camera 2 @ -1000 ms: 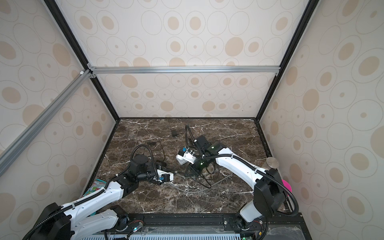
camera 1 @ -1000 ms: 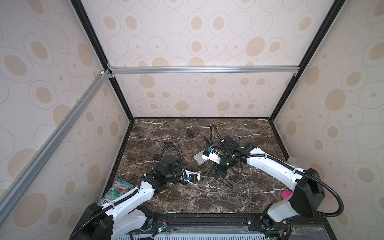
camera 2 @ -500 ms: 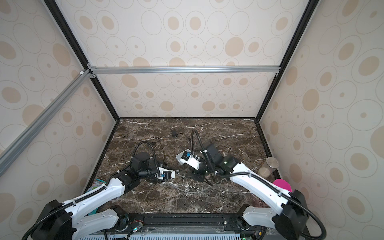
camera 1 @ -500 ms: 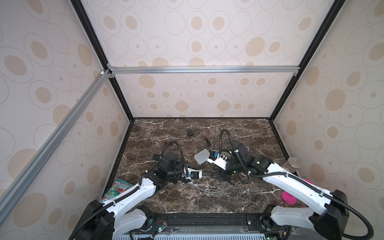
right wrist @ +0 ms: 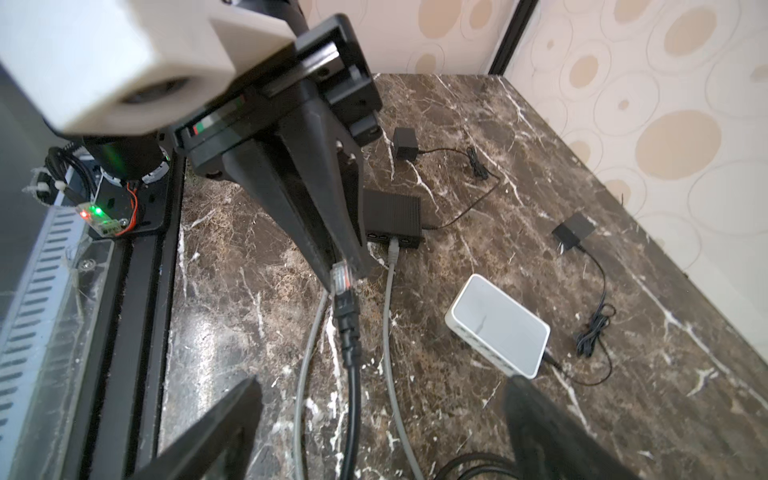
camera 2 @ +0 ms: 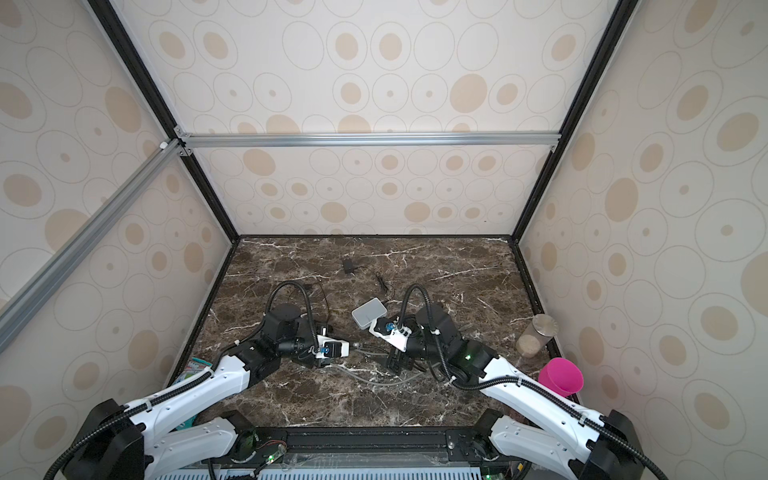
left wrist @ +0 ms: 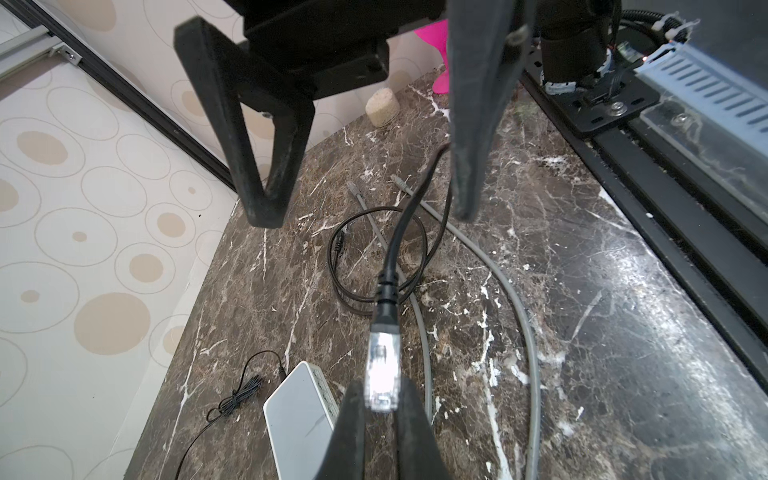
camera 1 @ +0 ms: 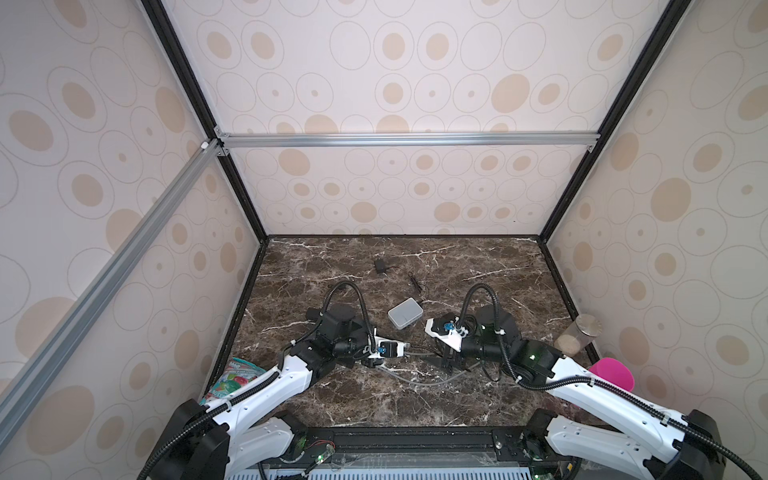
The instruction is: Insert the plug into the switch port
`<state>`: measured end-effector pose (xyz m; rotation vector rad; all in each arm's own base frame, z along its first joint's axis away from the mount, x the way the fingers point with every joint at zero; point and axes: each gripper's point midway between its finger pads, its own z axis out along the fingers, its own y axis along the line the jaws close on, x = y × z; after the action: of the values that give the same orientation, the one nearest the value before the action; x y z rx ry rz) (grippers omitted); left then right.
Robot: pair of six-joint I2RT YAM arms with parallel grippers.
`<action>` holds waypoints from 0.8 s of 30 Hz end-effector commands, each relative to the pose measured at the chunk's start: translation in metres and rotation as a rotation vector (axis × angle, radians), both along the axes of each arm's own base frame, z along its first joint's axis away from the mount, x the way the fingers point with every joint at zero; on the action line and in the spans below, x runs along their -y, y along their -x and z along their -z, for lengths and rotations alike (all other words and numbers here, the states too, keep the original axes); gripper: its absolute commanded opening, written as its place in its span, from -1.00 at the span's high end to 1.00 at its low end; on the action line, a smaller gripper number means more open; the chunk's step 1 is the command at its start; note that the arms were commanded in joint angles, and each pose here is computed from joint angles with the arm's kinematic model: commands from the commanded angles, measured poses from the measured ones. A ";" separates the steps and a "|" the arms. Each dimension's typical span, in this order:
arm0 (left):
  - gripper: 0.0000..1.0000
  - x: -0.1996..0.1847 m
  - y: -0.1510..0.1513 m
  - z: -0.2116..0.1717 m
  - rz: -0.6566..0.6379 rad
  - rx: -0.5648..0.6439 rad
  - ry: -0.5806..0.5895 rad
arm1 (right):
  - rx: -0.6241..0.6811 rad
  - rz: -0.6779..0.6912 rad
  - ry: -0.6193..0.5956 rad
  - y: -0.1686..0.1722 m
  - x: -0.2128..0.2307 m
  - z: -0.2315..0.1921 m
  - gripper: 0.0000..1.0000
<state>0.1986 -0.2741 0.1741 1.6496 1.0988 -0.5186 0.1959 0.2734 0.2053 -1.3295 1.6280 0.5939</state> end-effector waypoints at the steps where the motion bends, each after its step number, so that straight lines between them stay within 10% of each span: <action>1: 0.81 0.007 0.003 -0.018 0.033 -0.016 0.038 | 0.009 -0.051 -0.030 0.002 -0.012 -0.011 -0.61; 7: 0.80 0.008 0.004 -0.020 0.034 -0.031 0.039 | -0.034 -0.058 -0.004 0.001 -0.016 -0.004 0.11; 24: 0.75 0.012 0.000 -0.022 0.023 -0.099 0.033 | -0.038 -0.076 0.099 0.004 -0.017 0.011 0.46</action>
<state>0.2002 -0.2805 0.1831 1.6262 1.1584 -0.6086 0.1937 0.2865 0.1897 -1.4325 1.6822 0.6081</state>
